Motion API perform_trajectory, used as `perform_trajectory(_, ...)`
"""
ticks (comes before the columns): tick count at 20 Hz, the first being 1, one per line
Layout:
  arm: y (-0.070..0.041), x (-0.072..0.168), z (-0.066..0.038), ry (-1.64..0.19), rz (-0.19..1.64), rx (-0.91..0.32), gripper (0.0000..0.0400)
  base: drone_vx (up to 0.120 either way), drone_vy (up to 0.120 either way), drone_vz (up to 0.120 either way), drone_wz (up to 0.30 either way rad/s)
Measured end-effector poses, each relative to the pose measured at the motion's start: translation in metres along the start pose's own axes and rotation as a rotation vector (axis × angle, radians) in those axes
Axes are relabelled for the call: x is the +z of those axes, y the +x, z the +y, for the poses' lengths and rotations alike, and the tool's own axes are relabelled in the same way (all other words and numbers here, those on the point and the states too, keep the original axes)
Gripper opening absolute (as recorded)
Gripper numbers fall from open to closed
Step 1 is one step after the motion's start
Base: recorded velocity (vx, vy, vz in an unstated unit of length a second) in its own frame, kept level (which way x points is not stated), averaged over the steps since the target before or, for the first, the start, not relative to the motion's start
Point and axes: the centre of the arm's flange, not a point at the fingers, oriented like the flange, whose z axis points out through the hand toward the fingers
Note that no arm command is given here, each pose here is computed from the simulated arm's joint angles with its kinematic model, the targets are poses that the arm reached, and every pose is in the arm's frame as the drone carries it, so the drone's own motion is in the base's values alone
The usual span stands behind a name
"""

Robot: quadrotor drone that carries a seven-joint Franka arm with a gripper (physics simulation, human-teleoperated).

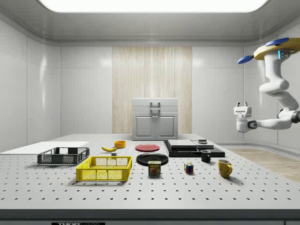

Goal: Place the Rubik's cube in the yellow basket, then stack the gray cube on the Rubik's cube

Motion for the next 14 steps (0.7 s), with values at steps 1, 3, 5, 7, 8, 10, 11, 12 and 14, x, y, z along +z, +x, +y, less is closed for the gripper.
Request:
perform_trajectory(1, -0.001, -0.008, 0.001, 0.001, 0.001, 0.000, 0.0400, 0.120, 0.120, 0.000, 0.000)
perform_trajectory(3, -0.002, -0.023, 0.002, 0.002, 0.002, 0.000, 0.0400, 0.120, 0.120, 0.000, 0.000)
perform_trajectory(5, -0.003, -0.037, 0.003, 0.003, 0.003, 0.000, 0.0400, 0.120, 0.120, 0.000, 0.000)
perform_trajectory(7, -0.002, -0.050, 0.002, 0.004, 0.004, 0.000, 0.0400, 0.120, 0.120, 0.000, 0.000)
perform_trajectory(8, -0.002, -0.056, 0.002, 0.004, 0.004, 0.000, 0.0400, 0.120, 0.120, 0.000, 0.000)
perform_trajectory(10, -0.001, -0.066, 0.001, 0.006, 0.006, 0.000, 0.0400, 0.120, 0.120, 0.000, 0.000)
perform_trajectory(11, -0.001, -0.071, 0.001, 0.006, 0.006, 0.000, 0.0400, 0.120, 0.120, 0.000, 0.000)
perform_trajectory(12, -0.001, -0.075, 0.001, 0.007, 0.007, 0.000, 0.0400, 0.120, 0.120, 0.000, 0.000)
perform_trajectory(14, -0.001, -0.081, 0.001, 0.008, 0.008, 0.000, 0.0400, 0.120, 0.120, 0.000, 0.000)
